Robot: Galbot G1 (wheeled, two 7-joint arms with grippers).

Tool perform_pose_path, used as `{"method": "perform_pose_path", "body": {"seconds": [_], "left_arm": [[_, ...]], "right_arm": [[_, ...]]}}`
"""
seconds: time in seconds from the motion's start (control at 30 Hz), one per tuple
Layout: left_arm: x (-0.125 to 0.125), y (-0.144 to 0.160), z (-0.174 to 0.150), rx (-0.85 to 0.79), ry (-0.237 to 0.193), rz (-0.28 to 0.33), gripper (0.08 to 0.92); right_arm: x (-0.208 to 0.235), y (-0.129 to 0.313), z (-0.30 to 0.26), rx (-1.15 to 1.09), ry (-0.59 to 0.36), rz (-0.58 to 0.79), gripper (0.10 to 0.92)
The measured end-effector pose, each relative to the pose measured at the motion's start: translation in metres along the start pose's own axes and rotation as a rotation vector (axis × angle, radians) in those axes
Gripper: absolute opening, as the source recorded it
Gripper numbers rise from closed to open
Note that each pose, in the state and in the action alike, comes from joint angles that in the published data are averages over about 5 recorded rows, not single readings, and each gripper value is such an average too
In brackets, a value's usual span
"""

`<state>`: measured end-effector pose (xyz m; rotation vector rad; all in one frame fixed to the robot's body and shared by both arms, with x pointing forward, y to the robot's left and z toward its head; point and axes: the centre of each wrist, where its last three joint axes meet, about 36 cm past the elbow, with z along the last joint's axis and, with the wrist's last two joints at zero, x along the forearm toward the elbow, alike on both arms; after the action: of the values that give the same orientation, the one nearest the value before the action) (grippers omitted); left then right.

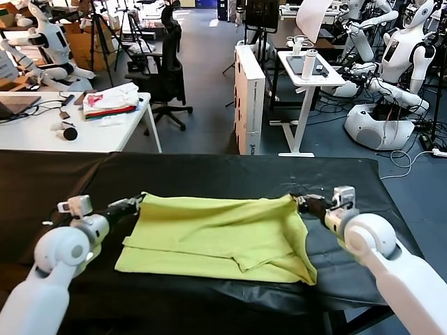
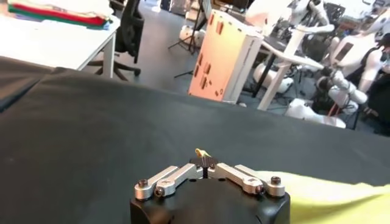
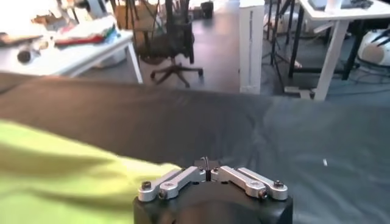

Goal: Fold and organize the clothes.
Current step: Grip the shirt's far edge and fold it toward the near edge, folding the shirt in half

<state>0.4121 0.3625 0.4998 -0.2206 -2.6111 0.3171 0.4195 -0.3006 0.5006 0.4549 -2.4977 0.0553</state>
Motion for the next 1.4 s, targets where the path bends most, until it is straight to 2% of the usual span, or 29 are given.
{"method": "perform_pose_path", "body": {"seconds": [0.3,0.7,1.03,1.13,1.2,1.4], "left_arm": [[0.027,0.003,0.024,0.014,0.039,-0.030,0.149],[0.050,0.007,0.054,0.038,0.095,-0.076,0.149],[0.055,0.013,0.077,0.054,0.156,-0.112,0.155],[0.058,0.011,0.080,0.047,0.163,-0.120,0.236],[0.060,0.009,0.080,0.043,0.158,-0.129,0.347],[0.066,0.007,0.069,0.025,0.119,-0.153,0.726]], "right_arm": [[0.019,0.020,0.020,0.039,0.101,0.004,0.138],[0.029,0.027,0.034,0.051,0.131,0.001,0.138],[0.029,0.030,0.044,0.044,0.151,-0.007,0.138],[0.031,0.030,0.041,0.037,0.136,-0.029,0.166],[0.033,0.030,0.036,0.030,0.118,-0.043,0.244],[0.034,0.019,0.020,0.009,0.054,-0.014,0.617]]}}
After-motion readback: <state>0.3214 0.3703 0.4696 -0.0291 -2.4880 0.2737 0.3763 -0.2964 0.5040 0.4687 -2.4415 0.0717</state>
